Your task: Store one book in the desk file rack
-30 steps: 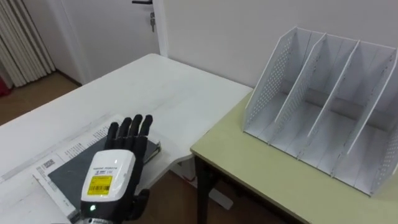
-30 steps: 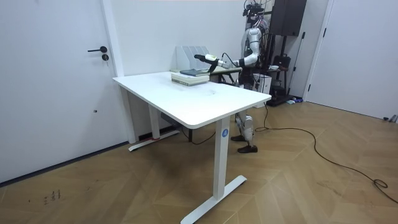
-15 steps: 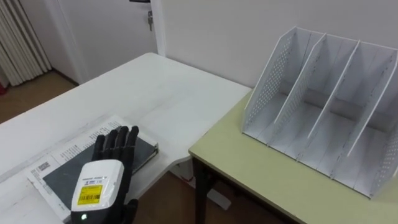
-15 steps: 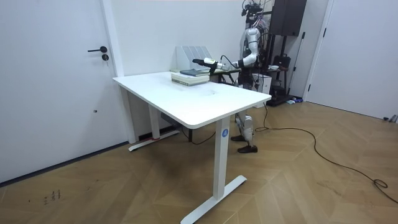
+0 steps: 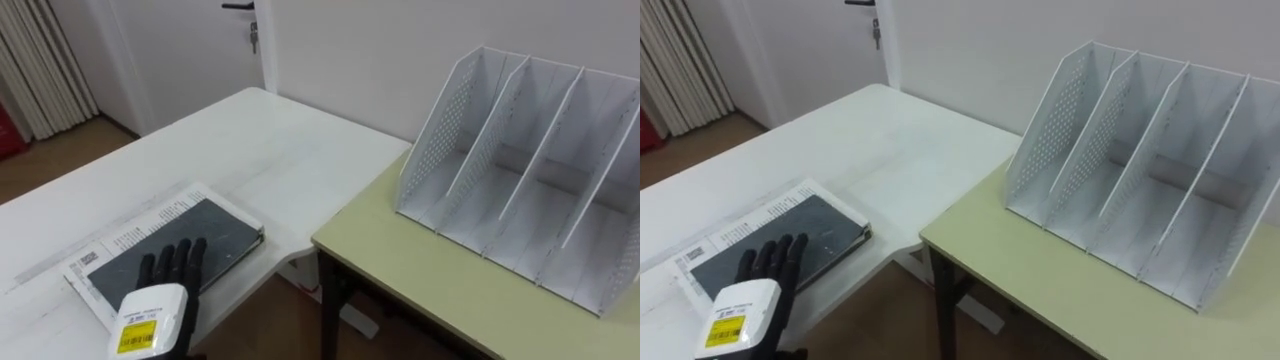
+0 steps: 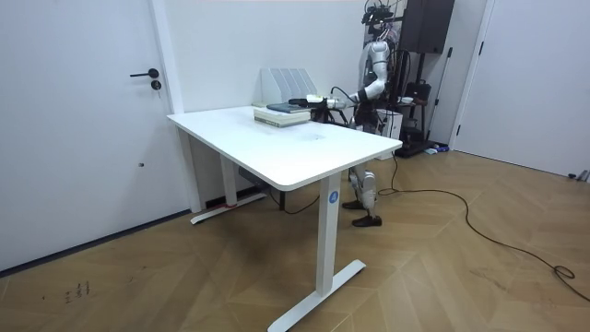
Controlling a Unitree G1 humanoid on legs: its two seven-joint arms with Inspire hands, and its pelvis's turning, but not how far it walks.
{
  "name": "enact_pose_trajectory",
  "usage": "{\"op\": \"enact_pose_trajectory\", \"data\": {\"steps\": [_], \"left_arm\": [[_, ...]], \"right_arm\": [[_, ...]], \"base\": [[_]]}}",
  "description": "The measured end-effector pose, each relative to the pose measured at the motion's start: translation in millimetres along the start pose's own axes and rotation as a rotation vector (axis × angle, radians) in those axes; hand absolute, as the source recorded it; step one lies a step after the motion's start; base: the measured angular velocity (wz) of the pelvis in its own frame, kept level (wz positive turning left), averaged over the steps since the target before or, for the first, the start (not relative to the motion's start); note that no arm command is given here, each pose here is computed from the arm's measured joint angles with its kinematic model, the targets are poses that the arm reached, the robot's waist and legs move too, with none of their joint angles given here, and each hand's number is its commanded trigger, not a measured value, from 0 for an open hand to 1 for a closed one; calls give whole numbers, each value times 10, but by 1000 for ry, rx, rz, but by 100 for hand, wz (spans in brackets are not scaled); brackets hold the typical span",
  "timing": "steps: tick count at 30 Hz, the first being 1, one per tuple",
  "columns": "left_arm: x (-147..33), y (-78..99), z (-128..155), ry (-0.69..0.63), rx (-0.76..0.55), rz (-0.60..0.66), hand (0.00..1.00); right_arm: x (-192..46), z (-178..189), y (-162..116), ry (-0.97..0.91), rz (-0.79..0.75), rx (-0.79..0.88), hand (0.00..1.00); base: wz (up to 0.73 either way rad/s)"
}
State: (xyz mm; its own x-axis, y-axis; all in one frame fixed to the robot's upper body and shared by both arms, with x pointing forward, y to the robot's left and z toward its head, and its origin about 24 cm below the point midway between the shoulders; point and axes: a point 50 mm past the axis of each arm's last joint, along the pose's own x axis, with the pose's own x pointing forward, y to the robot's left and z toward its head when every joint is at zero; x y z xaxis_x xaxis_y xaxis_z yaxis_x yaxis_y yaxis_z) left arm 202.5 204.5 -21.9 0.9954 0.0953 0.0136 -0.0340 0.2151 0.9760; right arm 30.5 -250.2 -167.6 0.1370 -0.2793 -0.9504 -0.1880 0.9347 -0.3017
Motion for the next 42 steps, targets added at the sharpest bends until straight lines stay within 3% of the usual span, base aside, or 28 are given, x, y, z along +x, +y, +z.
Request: {"op": "enact_pose_trajectory", "data": {"steps": [4, 5, 6, 7, 13, 20, 28, 42], "left_arm": [[-4, -14, -54, 40, -7, -18, 0], [-6, -20, -64, 48, -6, -23, 45], [-6, -19, -66, 51, -9, -22, 67], [-6, -22, -71, 58, -19, -23, 100], [15, -91, -118, 80, -10, -50, 100], [101, -21, -86, 121, -107, 19, 100], [187, 112, -177, 148, -95, 99, 100], [196, 139, -186, 148, -93, 120, 100]], "right_arm": [[0, -1, -11, 3, -2, 5, 0], [0, -3, -10, 3, -2, 5, 0], [0, -5, -11, 3, -2, 4, 0], [0, -8, -13, 3, -3, 5, 0], [0, -28, -39, 24, -13, -13, 0], [-9, -81, -44, 34, -18, -21, 0], [-14, -123, -41, 57, -17, -22, 0], [-12, -63, -53, 38, -23, -21, 0]], "base": [[0], [0], [0], [-4], [-3], [-1], [-4], [0]]}}
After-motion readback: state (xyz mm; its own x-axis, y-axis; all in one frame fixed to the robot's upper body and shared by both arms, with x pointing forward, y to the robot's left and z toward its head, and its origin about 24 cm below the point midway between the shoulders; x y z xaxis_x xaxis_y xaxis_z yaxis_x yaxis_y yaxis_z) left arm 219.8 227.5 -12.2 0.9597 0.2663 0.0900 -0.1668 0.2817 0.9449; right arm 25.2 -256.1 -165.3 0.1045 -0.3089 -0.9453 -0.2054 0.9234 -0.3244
